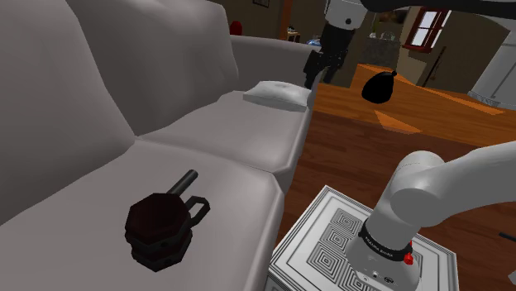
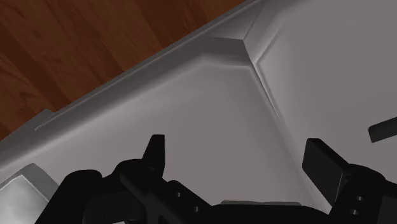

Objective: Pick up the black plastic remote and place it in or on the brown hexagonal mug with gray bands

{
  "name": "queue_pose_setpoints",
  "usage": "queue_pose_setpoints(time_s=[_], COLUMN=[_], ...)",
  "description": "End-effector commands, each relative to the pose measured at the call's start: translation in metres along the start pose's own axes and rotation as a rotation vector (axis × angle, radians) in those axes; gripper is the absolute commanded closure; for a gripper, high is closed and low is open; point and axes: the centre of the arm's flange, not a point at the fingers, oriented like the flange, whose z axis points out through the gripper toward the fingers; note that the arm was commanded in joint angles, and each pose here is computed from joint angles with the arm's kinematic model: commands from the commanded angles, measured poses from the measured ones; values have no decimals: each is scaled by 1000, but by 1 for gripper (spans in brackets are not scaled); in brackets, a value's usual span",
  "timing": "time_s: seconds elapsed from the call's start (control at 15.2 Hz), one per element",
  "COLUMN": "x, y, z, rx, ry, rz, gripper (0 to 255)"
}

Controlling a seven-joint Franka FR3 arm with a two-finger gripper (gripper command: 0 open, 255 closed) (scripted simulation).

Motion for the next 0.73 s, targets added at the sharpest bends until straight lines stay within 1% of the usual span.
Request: queue_pose_setpoints(time_s=[0.0,0.33,0.66], x=[0,-12,-16], y=[0,-60,-121], z=[0,31,62], rx=[0,-20,-40], ry=[0,-3,-7], rz=[0,125,249], gripper=[0,0,0])
